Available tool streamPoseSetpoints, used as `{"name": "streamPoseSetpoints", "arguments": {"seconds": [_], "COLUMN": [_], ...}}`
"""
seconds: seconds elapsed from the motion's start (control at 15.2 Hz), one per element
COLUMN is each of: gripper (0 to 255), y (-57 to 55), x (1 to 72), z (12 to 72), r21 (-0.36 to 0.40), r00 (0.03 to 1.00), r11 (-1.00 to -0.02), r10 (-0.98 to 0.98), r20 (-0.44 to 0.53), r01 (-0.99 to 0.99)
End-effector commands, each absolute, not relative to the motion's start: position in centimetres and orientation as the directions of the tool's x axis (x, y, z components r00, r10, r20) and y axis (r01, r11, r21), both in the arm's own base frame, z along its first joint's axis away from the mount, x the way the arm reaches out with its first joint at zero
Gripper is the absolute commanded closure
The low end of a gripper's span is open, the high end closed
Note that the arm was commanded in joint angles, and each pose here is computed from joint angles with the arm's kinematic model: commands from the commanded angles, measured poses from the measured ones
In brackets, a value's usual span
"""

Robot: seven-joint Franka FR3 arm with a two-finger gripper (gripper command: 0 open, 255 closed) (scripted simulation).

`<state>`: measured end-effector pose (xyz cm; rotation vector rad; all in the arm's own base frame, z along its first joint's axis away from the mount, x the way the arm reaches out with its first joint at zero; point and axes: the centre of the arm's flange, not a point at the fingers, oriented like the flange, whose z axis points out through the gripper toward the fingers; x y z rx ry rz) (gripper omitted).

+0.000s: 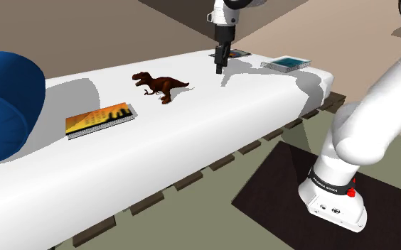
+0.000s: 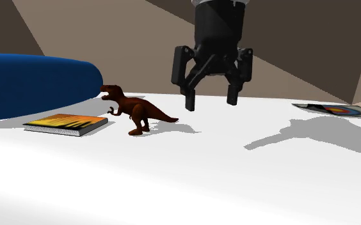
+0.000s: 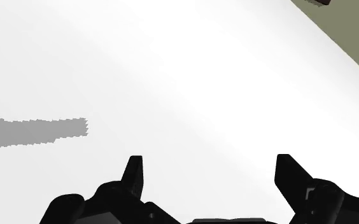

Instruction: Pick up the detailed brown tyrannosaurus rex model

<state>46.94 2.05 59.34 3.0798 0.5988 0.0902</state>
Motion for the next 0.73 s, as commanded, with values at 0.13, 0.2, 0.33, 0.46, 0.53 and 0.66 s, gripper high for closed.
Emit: {"name": "streamPoseSetpoints", "arguments": {"seconds": [0.13,0.2,0.33,0.46,0.53,0.66], "gripper": [0,0,0,0,0,0], "y": [4.8,5.6,7.2,8.8,9.7,11.5], "x": [51.6,52.7,54.8,56.9,57.9,59.8], "z": [59.1,59.1,58.9,58.8,58.7,58.5], "r21": [-0.005,-0.01,-0.019,-0.029,-0.034,-0.044], "r00": [0.881,0.869,0.842,0.813,0.798,0.766], "r11": [-0.882,-0.869,-0.842,-0.813,-0.797,-0.764], "r10": [0.47,0.493,0.537,0.58,0.601,0.642], "r20": [0.049,0.048,0.045,0.043,0.042,0.041], "r01": [0.471,0.494,0.539,0.582,0.603,0.643]}}
